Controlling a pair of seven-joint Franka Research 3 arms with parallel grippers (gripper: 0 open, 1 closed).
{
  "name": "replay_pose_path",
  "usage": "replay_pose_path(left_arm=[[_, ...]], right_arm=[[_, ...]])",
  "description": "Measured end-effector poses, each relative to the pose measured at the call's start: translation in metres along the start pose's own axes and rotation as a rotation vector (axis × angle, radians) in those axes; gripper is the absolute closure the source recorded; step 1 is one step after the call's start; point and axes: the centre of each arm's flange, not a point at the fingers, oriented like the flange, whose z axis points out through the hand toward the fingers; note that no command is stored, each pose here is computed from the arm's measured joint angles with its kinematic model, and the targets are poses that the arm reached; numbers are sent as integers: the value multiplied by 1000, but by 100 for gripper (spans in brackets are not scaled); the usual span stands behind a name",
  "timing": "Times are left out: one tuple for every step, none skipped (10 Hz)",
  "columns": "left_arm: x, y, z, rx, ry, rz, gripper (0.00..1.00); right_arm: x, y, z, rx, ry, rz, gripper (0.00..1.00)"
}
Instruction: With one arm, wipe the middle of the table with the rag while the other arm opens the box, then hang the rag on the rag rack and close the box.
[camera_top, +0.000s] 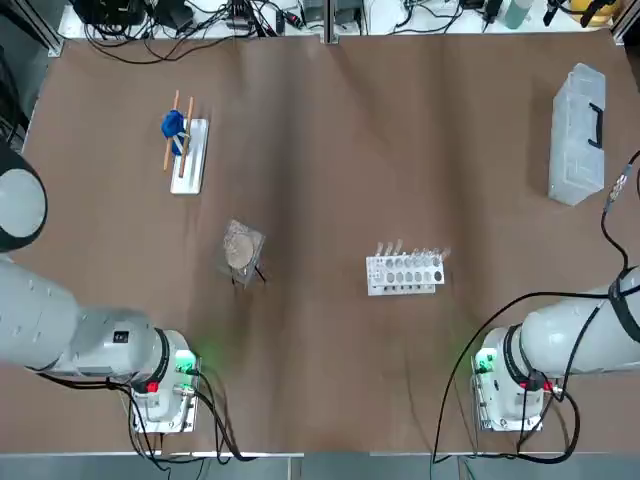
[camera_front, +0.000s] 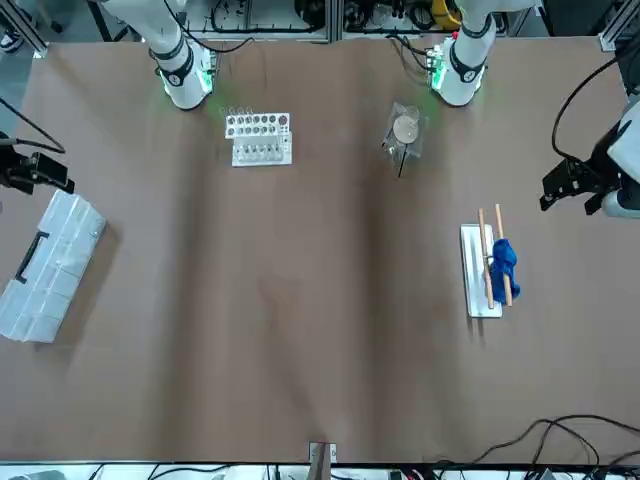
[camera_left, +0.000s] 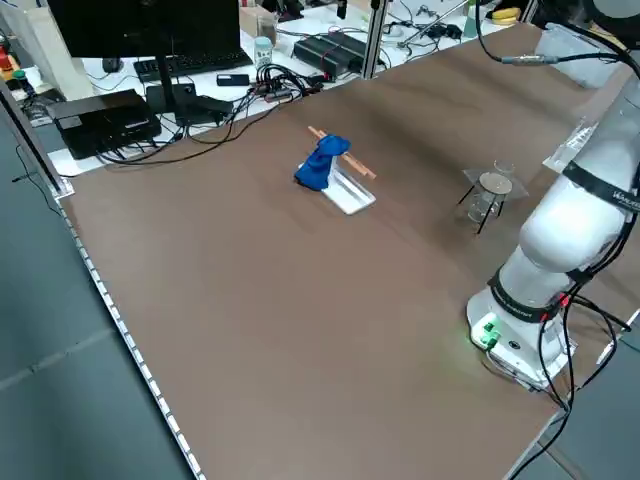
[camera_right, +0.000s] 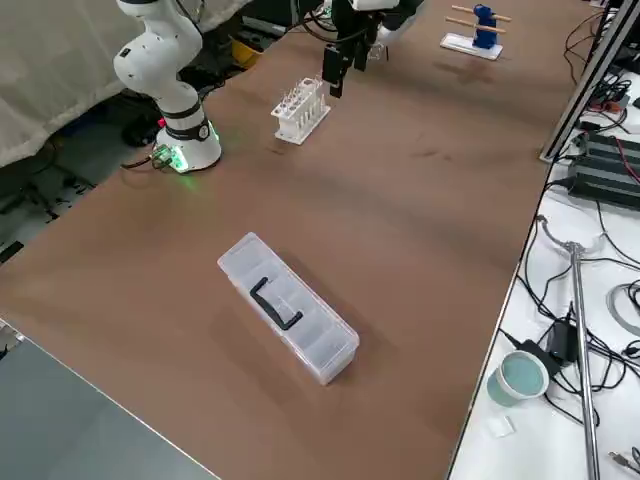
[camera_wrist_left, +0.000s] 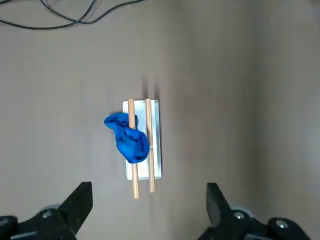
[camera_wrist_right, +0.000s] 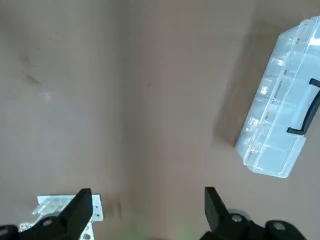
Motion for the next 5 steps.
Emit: replay_pose_path(left_arm=[[0,2,0,0,0,1,0],[0,2,0,0,-2,-12,0],[0,1,0,1,-4,-21,0],[-1,1,1,1,-11,-22,0],[-2,1,1,0,-19,-21,0]], right_arm=[[1,0,1,0,4,-1,1],[2,0,2,-1,5,1,1],[2,2,2,-1,5,5,1],[1,3,2,-1,5,7,1],[1,4,2,-1,5,8,1]])
